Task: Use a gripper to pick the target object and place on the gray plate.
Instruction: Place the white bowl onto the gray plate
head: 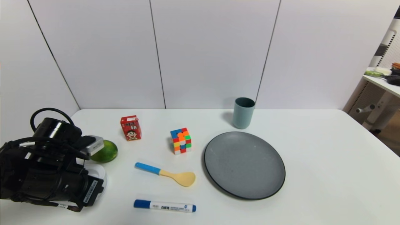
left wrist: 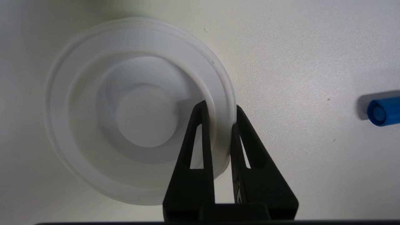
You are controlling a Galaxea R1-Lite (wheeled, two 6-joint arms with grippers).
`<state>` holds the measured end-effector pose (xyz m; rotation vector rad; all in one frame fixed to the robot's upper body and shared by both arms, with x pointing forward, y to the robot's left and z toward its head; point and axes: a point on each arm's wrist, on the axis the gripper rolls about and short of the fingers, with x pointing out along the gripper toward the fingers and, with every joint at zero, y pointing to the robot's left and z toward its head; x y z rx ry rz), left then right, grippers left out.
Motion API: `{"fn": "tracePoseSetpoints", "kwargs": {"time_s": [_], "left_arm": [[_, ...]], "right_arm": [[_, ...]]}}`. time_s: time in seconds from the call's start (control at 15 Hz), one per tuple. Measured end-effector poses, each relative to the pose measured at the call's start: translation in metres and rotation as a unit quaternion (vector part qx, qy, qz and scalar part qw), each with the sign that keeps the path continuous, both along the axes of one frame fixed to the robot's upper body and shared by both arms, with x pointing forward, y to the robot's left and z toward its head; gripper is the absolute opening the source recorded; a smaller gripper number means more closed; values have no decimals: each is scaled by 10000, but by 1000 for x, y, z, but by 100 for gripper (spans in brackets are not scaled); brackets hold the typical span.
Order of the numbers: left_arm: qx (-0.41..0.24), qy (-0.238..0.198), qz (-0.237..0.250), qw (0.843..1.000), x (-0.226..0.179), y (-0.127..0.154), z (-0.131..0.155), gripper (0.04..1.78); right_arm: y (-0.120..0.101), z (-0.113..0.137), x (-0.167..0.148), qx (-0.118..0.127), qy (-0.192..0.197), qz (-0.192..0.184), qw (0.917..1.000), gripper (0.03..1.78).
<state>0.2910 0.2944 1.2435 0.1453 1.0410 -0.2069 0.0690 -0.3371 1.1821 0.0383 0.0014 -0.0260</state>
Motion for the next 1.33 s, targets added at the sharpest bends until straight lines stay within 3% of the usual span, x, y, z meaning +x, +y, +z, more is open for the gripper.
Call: {"fn": "tracePoseSetpoints", "kwargs": {"time_s": [0.13,0.33,0.67,1.0,1.33], "left_arm": [[-18,-171,-93,9998,-1,-3,9,22],[-182,-824,-321,9959,-7,-12,38,22],[-552,-2063,-1182,9698,-8,-43,104,22],[-1220,-2360,-2462,9321,15,-111,139,22],[-1477,-2192,-3543,8970,38,-218,130,22]], "right_arm": [[0,0,0,0,-2,-1,10000,171],[0,0,0,0,0,-1,10000,171],[0,0,0,0,-2,-2,10000,171],[0,0,0,0,0,-2,10000,171],[0,0,0,-2,-2,-2,10000,171]]}}
